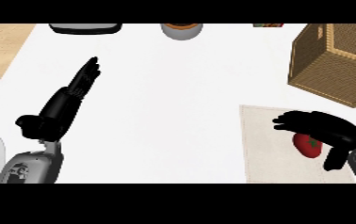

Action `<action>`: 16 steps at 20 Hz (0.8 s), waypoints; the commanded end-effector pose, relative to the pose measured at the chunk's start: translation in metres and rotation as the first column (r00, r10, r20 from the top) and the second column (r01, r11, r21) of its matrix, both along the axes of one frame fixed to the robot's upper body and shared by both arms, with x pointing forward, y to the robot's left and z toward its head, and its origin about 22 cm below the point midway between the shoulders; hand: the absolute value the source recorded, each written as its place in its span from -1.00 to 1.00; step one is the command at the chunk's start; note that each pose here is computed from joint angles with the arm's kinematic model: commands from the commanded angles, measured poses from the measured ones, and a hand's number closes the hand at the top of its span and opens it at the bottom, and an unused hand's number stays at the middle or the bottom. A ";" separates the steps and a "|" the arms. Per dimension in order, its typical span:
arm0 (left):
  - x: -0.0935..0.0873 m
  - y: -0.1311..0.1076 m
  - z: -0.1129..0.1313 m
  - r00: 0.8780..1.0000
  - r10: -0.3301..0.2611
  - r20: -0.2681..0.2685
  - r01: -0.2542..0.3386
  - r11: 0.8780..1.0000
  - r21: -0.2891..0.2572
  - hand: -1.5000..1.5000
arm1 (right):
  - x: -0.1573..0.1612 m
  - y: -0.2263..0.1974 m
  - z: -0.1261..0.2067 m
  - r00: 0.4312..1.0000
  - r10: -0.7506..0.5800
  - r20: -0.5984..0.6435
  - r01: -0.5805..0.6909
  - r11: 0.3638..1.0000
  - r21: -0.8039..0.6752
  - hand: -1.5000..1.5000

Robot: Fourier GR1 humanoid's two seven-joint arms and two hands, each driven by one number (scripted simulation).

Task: Pick the tomato from the placemat and place it in the basket

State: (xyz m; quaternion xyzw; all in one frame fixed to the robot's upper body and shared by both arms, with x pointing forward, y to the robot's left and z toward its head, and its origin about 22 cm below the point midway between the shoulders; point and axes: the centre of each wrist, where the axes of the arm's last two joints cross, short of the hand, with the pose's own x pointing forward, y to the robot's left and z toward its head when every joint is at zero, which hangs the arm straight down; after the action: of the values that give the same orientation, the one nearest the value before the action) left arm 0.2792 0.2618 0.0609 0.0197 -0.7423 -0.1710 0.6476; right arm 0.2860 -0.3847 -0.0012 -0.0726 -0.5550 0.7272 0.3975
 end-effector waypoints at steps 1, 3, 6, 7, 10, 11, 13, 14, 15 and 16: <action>0.013 -0.002 -0.009 1.000 -0.004 0.002 0.004 1.000 -0.018 0.00 | -0.009 0.030 -0.013 0.995 0.095 -0.033 -0.097 0.995 -0.039 1.00; 0.000 0.002 0.005 1.000 0.001 -0.006 -0.001 1.000 0.003 0.00 | -0.002 0.001 -0.015 0.996 0.085 -0.024 -0.087 0.994 -0.067 1.00; -0.003 0.009 -0.007 1.000 0.009 0.002 -0.009 1.000 -0.014 0.00 | -0.010 0.003 -0.009 0.996 0.090 -0.001 -0.090 0.995 -0.049 1.00; -0.002 0.022 0.010 1.000 0.012 -0.001 -0.012 1.000 -0.003 0.00 | -0.003 0.000 -0.009 0.995 0.094 0.020 -0.093 0.995 -0.040 1.00; 0.001 -0.005 -0.004 1.000 0.008 0.003 -0.008 1.000 -0.006 0.00 | -0.009 0.008 -0.018 0.980 0.182 0.078 -0.176 0.982 -0.074 1.00; 0.007 0.002 -0.004 1.000 -0.004 0.008 0.004 1.000 -0.010 0.00 | -0.005 0.011 -0.016 0.979 0.172 0.109 -0.168 0.985 -0.051 1.00; -0.005 0.015 -0.006 1.000 0.018 0.004 -0.018 1.000 -0.011 0.00 | -0.011 0.008 -0.017 0.973 0.188 0.132 -0.185 0.982 -0.040 1.00; 0.004 -0.001 0.002 1.000 0.007 0.005 -0.007 1.000 -0.013 0.00 | -0.014 0.007 -0.024 0.971 0.187 0.150 -0.183 0.982 -0.041 1.00; -0.004 0.000 -0.012 1.000 0.011 -0.006 -0.011 1.000 -0.013 0.00 | -0.009 0.022 -0.030 0.974 0.166 0.154 -0.166 0.986 -0.013 1.00; -0.009 0.012 0.000 1.000 0.010 0.003 -0.010 1.000 -0.005 0.00 | -0.018 0.017 -0.021 0.987 0.005 0.162 -0.004 1.000 -0.008 1.00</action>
State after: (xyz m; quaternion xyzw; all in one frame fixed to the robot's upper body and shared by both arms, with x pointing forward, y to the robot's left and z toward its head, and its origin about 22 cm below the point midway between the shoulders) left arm 0.2759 0.2683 0.0586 0.0196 -0.7434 -0.1645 0.6480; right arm 0.2809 -0.3771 -0.0063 -0.0966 -0.5547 0.7643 0.3145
